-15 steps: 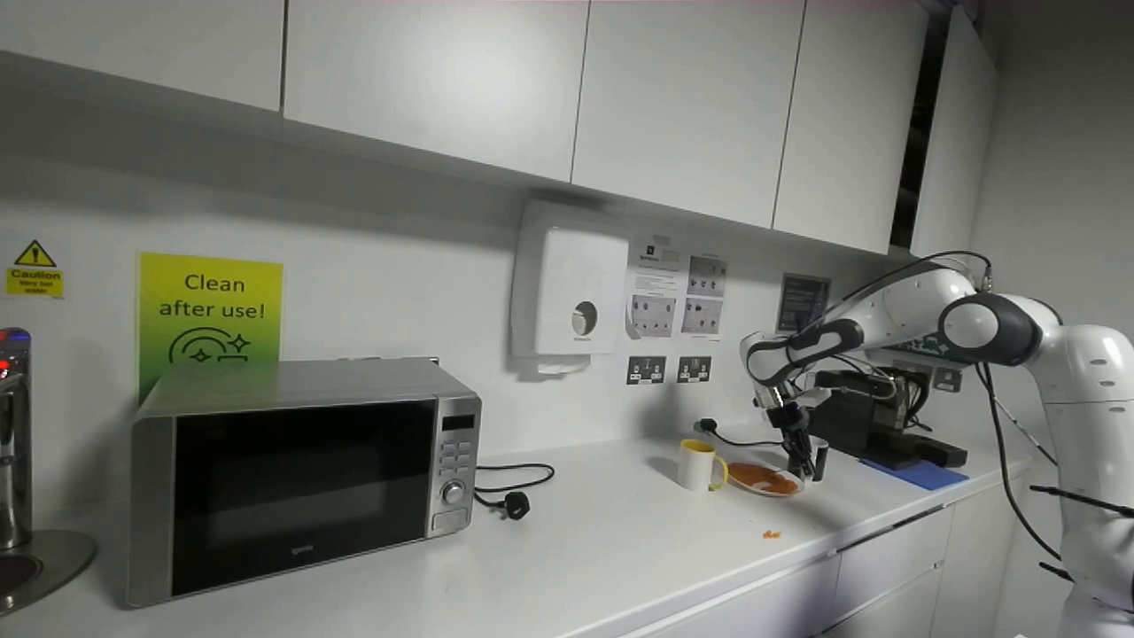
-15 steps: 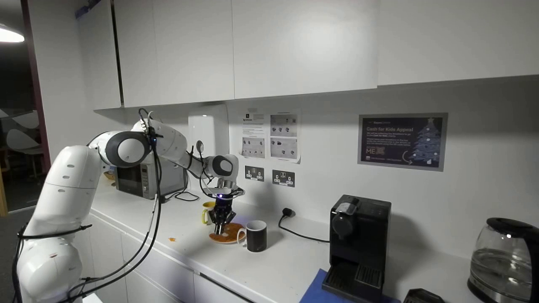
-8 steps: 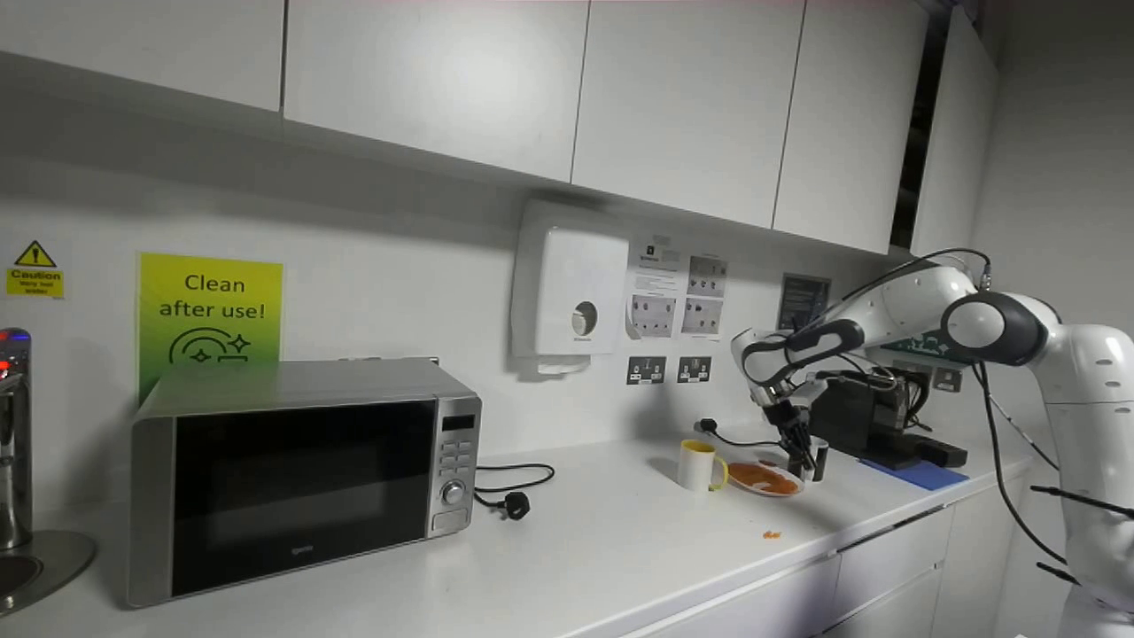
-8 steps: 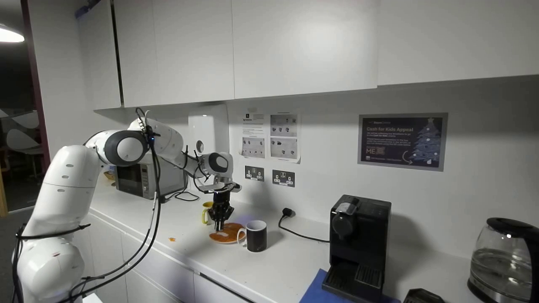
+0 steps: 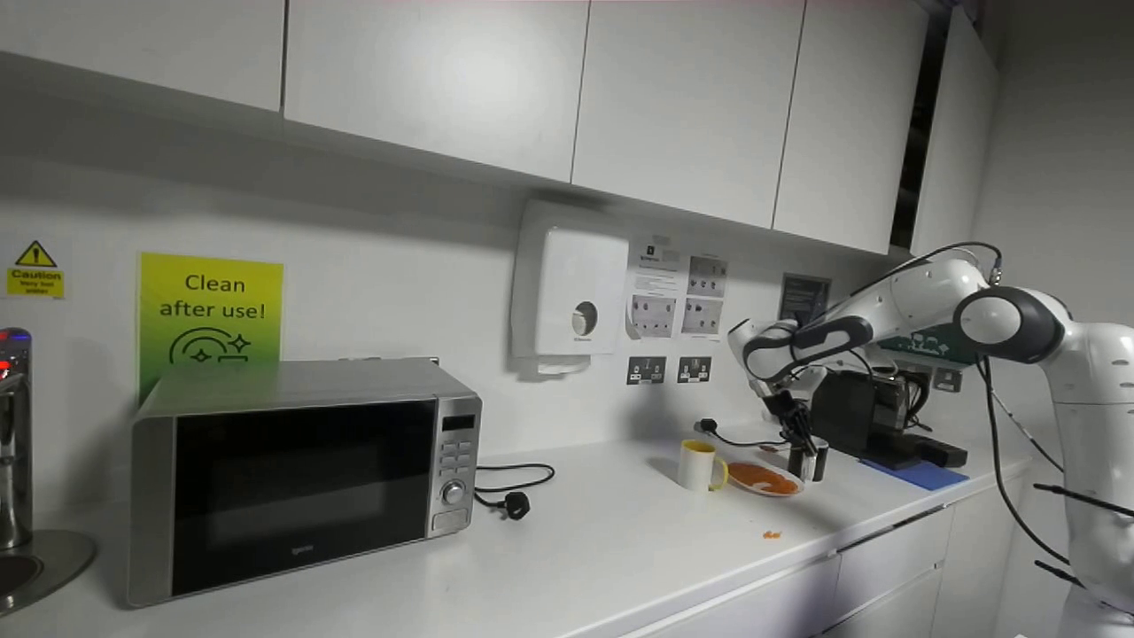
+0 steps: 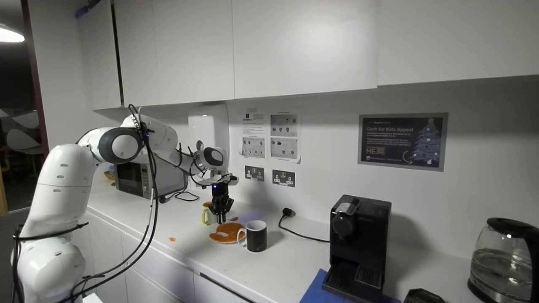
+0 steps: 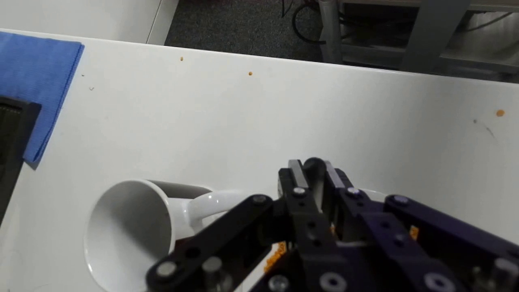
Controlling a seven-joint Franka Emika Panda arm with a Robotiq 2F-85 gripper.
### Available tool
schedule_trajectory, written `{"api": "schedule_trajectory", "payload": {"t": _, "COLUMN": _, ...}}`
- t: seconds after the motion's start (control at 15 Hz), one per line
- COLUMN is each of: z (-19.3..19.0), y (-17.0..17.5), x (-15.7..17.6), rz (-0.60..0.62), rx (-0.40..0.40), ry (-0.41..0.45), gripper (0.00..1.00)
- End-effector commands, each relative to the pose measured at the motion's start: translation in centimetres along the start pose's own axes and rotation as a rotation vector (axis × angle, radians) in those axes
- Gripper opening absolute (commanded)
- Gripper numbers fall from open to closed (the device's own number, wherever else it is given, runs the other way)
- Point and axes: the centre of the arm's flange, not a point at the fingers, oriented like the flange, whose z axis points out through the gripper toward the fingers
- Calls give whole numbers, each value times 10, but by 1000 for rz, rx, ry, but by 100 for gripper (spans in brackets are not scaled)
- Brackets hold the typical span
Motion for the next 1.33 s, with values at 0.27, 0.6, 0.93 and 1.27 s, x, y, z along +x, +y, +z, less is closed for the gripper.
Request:
{"api": "schedule_trajectory", "payload": {"t": 0.27, "z": -6, "y": 1, "x": -37, "rz": 16, "rx": -66, "ry": 22, "gripper": 3}}
{"api": "schedule_trajectory", "payload": {"t": 0.6, "z": -4, "y": 3, "x": -50, "rz": 30, "rx": -94, "ry": 16, "gripper": 3}}
{"api": "schedule_trajectory", "payload": {"t": 0.93, "z": -6, "y": 9, "x": -62, "rz": 56, "rx": -84, "ry": 30, "gripper": 3}}
{"api": "schedule_trajectory", "payload": {"t": 1.27, "z": -3, "y": 25, "x": -74, "rz": 101, "rx": -68, "ry": 36, "gripper": 3}}
